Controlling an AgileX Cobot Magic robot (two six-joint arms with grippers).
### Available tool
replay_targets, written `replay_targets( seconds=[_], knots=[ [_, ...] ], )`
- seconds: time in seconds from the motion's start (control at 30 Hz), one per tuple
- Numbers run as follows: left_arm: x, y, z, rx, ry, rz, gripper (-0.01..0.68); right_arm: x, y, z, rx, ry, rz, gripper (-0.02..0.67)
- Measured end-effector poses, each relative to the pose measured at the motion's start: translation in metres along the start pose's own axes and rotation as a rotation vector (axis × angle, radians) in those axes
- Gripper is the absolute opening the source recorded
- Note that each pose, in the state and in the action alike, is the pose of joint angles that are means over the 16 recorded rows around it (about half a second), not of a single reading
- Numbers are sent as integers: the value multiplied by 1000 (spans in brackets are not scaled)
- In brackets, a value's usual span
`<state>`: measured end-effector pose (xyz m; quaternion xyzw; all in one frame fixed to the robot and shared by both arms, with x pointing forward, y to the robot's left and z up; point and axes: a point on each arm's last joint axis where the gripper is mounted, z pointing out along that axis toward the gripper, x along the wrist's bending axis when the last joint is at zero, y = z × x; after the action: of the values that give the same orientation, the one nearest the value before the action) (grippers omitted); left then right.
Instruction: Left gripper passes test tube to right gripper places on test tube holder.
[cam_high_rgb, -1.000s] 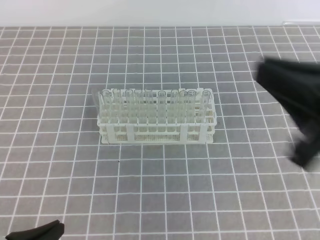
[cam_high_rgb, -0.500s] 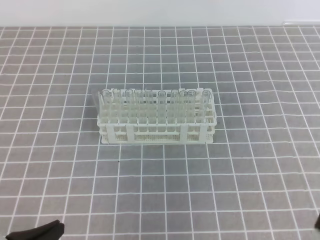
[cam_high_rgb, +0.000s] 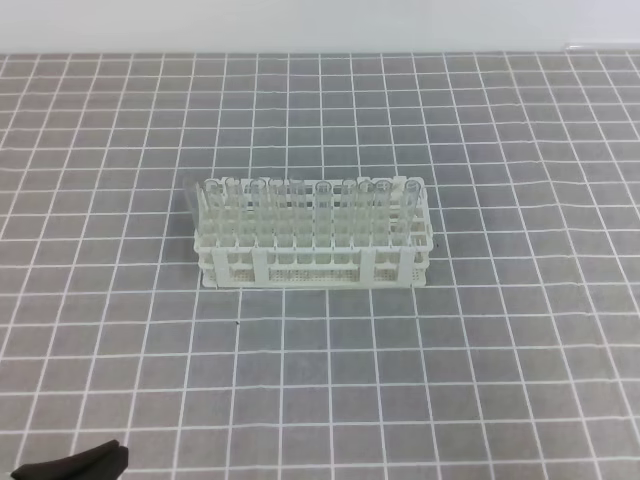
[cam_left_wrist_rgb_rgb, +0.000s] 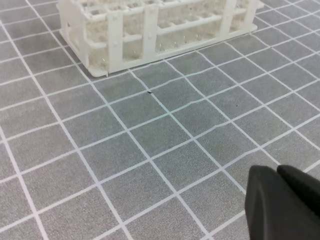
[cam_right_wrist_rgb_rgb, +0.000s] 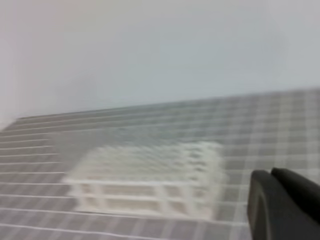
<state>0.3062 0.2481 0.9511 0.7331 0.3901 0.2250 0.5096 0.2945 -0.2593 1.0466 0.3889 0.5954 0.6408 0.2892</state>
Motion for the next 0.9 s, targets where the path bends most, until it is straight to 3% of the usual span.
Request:
replay_targets(
  seconds=[0.27,0.7,0.9],
  knots=[
    [0,0,0,0,1,0,-1,-11,-30,-12,-44,-190,64,-13],
    [0,2,0,-4,2,-2,0,-13,-37,-17,-51,-279,-3,-13],
    [0,1,0,-3,3,-2,0,-19,-45,-18,7,-339,35,-13]
  ],
)
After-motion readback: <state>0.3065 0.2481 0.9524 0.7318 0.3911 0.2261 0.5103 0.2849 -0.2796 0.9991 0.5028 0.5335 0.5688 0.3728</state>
